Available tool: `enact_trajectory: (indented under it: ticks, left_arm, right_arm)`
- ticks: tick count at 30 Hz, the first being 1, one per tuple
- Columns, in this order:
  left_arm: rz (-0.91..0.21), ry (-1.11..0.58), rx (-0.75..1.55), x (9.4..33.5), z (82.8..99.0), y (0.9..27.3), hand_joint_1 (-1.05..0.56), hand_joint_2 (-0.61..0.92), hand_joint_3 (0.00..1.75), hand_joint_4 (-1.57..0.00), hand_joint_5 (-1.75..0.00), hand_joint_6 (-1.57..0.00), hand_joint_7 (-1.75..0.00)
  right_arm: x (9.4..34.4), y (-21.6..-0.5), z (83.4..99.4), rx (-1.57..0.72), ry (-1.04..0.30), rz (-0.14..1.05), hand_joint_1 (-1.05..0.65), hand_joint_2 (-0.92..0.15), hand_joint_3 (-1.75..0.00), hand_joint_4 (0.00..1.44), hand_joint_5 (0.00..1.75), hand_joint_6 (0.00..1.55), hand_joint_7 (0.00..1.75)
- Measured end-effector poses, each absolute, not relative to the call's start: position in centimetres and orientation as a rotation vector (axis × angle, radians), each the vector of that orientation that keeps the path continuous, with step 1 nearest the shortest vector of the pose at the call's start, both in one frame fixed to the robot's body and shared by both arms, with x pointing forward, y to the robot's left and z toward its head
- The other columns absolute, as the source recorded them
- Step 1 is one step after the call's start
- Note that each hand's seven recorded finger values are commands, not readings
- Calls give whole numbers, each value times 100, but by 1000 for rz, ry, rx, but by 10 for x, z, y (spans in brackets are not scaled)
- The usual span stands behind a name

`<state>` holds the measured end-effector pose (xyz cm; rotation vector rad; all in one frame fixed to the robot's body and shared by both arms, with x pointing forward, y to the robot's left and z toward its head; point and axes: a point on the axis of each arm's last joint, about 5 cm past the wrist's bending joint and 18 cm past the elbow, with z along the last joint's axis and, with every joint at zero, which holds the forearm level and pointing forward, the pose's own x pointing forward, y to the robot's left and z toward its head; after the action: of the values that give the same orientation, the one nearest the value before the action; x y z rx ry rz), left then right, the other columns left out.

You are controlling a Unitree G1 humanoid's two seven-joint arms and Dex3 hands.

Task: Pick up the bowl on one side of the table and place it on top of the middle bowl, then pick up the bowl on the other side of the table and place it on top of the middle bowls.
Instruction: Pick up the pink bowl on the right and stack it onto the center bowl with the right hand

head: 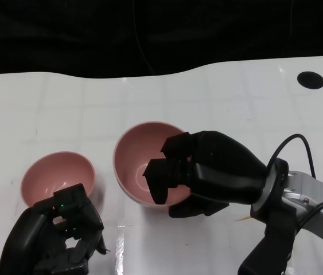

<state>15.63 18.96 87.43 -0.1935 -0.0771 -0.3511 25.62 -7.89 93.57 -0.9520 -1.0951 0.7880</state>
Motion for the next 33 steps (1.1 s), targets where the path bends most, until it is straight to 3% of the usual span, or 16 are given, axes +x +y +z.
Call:
enact_trajectory:
  ticks: [21, 33]
  left_arm:
    - [-361, -104, -168, 156, 875, 188, -2, 60, 114, -75, -167, -76, -146]
    - [-354, -91, -176, 156, 875, 187, 0, 60, 114, -76, -162, -78, -141]
  right_arm:
    - [268, -86, 925, -1029, -1034, 818, -15, -65, -71, 86, 175, 56, 175]
    - [275, -92, 909, -1071, -982, 807, -12, -66, -66, 85, 175, 56, 175]
